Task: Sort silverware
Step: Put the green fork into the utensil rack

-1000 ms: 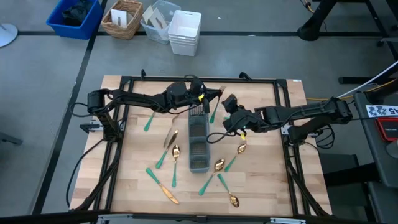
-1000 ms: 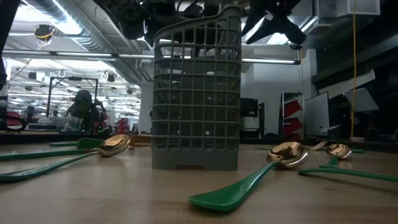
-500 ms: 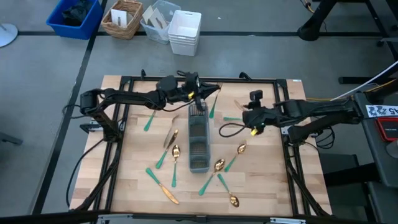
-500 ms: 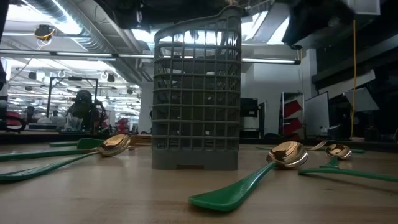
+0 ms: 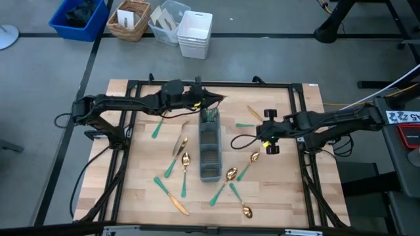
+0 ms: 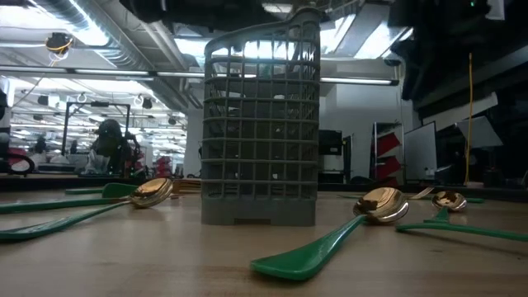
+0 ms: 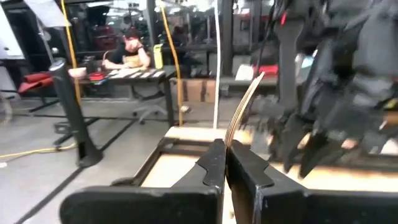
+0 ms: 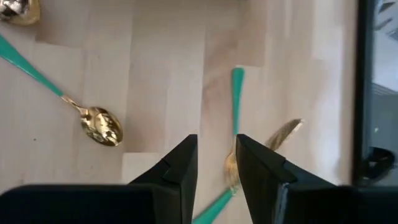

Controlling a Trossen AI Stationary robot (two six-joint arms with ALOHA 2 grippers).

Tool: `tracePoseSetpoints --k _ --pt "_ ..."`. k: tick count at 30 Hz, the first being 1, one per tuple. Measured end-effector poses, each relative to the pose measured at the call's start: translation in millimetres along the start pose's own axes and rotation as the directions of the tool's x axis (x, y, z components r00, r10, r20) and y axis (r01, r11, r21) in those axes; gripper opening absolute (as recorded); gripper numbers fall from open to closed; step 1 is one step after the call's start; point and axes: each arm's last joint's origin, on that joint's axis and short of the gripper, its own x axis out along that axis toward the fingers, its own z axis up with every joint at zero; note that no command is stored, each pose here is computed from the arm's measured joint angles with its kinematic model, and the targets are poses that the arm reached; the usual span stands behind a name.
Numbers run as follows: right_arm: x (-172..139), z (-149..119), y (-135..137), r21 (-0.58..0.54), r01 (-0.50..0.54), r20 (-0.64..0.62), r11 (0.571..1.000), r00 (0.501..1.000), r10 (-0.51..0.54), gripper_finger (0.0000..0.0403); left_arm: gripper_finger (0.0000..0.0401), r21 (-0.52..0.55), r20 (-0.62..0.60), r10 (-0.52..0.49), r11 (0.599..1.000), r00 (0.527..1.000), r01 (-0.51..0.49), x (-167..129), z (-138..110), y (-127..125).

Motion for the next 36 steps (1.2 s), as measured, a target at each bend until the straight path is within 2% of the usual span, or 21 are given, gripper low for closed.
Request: tracePoseSetpoints --k 2,7,12,19,28,36 --pt "8 -3 3 0.005 -0.021 0.005 1.0 1.0 0.021 0.0111 0.0 0.015 -0.012 0.01 1.0 1.0 -0.009 -1 -10 0" --pt "21 -7 9 0.009 -0.058 0.025 0.998 0.998 0.058 0.0111 0.0 0.052 0.049 0.016 0.998 0.999 -0.019 -8 -26 -2" --pt "27 -9 11 0.011 -0.058 0.031 0.998 0.998 0.057 0.0111 0.0 0.045 0.05 0.017 0.999 0.999 -0.019 -17 -53 -5" --pt "28 -9 11 0.01 -0.061 0.029 0.998 0.998 0.061 0.0111 0.0 0.029 0.087 0.019 0.999 0.996 -0.022 -32 -77 -8" --pt "28 -9 16 0.101 -0.229 0.027 0.968 0.973 0.227 0.0111 0.0007 -0.007 0.002 0.012 1.0 1.0 -0.012 -38 -96 -10" --pt "37 -16 20 0.282 -0.236 0.001 0.93 0.969 0.246 0.0111 0.0024 -0.077 -0.003 0.01 0.997 1.0 -0.011 -39 -96 -10"
